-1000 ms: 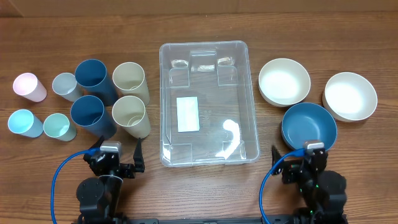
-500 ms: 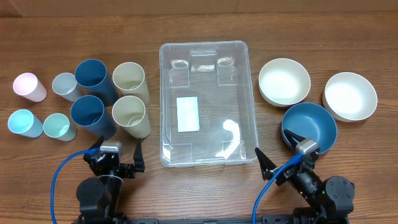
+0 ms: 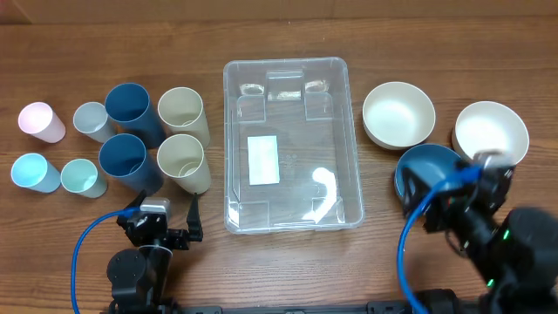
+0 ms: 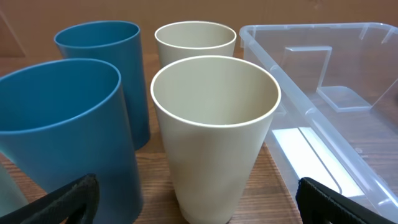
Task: Pack container
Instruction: 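Move the right gripper to the far-right cream bowl and grasp its rim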
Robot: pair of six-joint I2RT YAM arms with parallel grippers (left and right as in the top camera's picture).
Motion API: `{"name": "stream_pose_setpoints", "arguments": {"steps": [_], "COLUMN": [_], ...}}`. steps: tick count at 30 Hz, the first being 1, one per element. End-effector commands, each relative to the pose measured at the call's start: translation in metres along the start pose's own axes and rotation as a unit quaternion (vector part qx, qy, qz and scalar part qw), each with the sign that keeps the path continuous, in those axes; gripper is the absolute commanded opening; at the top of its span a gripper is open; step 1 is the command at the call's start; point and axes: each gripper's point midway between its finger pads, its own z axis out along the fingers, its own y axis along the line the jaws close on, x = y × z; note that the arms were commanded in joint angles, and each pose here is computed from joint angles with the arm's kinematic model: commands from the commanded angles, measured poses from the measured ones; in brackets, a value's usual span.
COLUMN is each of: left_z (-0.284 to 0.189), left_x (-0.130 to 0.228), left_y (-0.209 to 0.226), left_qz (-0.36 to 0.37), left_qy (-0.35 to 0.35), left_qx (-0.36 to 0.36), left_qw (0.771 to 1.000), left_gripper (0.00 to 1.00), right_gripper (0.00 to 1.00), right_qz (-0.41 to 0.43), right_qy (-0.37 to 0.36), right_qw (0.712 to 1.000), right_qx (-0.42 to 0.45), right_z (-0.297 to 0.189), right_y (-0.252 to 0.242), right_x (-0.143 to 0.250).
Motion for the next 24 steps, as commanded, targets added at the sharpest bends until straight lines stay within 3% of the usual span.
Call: {"name": "stream_pose_setpoints", "arguments": {"steps": [1, 5, 9, 11, 16, 19, 24], "left_z": [0.0, 0.0, 0.0, 0.0, 0.0, 0.0, 0.0], "left_x": [0.001, 0.001, 0.001, 0.001, 0.001, 0.001, 0.001], "left_y": [-0.004, -0.004, -0.004, -0.004, -0.004, -0.004, -0.004], "left_qz": [0.011, 0.011, 0.011, 0.011, 0.011, 0.011, 0.011], "left_qy": [-0.004, -0.004, -0.004, -0.004, -0.004, -0.004, -0.004], "left_qx": [0.011, 0.01, 0.01, 0.011, 0.01, 0.011, 0.011], "left_qw": [1.0, 1.0, 1.0, 1.0, 1.0, 1.0, 1.0], "left_gripper": [1.0, 1.0, 1.0, 1.0, 1.0, 1.0, 1.0], "right_gripper": [1.0, 1.0, 1.0, 1.0, 1.0, 1.0, 1.0], "right_qz": [0.003, 0.005, 0.017, 0.087, 0.28, 0.354, 0.426], "right_qy": [0.0, 0.021, 0.078, 0.122, 0.223, 0.274, 0.307], "right_qw": [0.996, 0.996, 0.991, 0.975, 0.885, 0.839, 0.786], "right_qx": [0.089, 0.082, 0.11, 0.164, 0.298, 0.31, 0.325], "right_z": [0.007, 0.033, 0.059, 0.069, 0.068, 0.07, 0.077], "right_y": [-0.025, -0.022, -0.038, -0.067, -0.151, -0.183, -0.228], "right_x": [-0.05, -0.076, -0.058, -0.036, 0.03, 0.063, 0.099]}}
